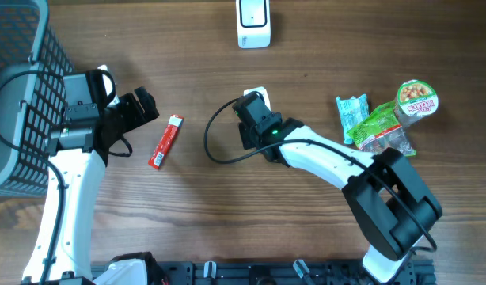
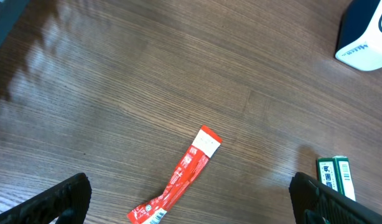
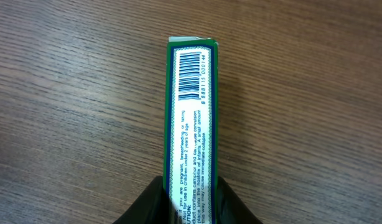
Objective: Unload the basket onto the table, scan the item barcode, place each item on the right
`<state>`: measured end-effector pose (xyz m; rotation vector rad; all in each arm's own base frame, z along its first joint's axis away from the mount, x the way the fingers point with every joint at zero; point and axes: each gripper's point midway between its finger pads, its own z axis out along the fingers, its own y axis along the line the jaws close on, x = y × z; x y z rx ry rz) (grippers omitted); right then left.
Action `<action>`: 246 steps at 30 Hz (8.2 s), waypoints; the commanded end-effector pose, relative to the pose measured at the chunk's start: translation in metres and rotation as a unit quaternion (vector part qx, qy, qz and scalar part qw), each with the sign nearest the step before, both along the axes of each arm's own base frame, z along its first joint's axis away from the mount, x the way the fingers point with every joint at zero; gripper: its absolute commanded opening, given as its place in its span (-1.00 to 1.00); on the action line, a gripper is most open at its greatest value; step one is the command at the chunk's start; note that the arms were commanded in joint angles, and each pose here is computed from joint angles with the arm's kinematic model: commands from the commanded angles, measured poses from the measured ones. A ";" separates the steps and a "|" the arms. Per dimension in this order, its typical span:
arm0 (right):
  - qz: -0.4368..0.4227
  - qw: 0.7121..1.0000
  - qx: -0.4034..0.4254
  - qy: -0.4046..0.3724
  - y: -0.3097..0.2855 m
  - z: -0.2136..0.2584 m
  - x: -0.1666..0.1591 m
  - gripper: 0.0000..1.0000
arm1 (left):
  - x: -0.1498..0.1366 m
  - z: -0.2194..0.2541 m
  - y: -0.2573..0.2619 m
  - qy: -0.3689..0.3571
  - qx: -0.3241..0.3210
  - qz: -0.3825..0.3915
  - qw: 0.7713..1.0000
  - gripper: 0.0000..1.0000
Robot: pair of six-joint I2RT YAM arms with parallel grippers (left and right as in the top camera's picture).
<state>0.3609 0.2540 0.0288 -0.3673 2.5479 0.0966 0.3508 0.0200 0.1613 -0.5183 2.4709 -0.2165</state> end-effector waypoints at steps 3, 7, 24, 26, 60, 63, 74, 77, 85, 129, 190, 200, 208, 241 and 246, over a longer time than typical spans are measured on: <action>0.011 0.999 0.008 -0.039 0.002 0.033 0.007 -0.49 | 0.003 0.006 -0.002 -0.009 -0.002 -0.004 1.000 1.00; 0.025 0.998 0.011 -0.050 0.004 0.045 0.007 -0.42 | 0.003 0.006 -0.002 -0.009 -0.002 -0.004 1.000 1.00; 0.024 0.995 0.098 -0.002 0.014 0.060 -0.007 0.35 | 0.003 0.006 -0.002 -0.009 -0.002 -0.004 1.000 1.00; -0.001 0.994 0.110 0.017 0.012 0.057 -0.012 0.36 | 0.003 0.006 -0.002 -0.009 -0.002 -0.004 1.000 1.00; 0.005 0.995 0.074 0.063 0.018 -0.015 -0.008 -0.03 | 0.003 0.006 -0.002 -0.009 -0.002 -0.004 1.000 1.00; 0.013 0.995 0.083 0.048 0.023 -0.001 -0.003 -0.04 | 0.003 0.006 -0.002 -0.009 -0.002 -0.004 1.000 1.00; 0.007 0.997 0.059 0.042 0.014 -0.001 -0.003 -0.28 | 0.003 0.006 -0.002 -0.009 -0.002 -0.004 1.000 1.00; 0.002 0.998 0.056 0.030 0.013 0.003 0.000 -0.28 | 0.003 0.006 -0.002 -0.009 -0.002 -0.004 1.000 1.00; 0.016 0.998 0.069 0.001 0.014 0.034 0.003 -0.50 | 0.003 0.006 -0.002 -0.009 -0.002 -0.004 1.000 1.00; 0.076 0.990 0.119 0.003 0.048 0.017 0.008 0.02 | 0.003 0.006 -0.002 -0.009 -0.002 -0.004 1.000 1.00; 0.025 0.999 -0.039 0.008 -0.002 -0.025 -0.002 -0.20 | 0.003 0.006 -0.002 -0.009 -0.002 -0.004 1.000 1.00; 0.044 0.997 -0.027 0.048 -0.001 -0.033 -0.015 -0.21 | 0.003 0.006 -0.002 -0.009 -0.002 -0.004 1.000 1.00; 0.053 0.997 -0.026 0.051 0.000 -0.034 -0.016 -0.34 | 0.003 0.006 -0.002 -0.009 -0.002 -0.004 1.000 1.00; 0.144 0.978 0.143 0.047 0.018 0.173 -0.005 -0.74 | 0.003 0.006 -0.002 -0.009 -0.002 -0.004 1.000 1.00; 0.150 0.976 0.160 -0.011 0.012 0.266 0.004 -0.72 | 0.003 0.006 -0.002 -0.009 -0.002 -0.004 1.000 1.00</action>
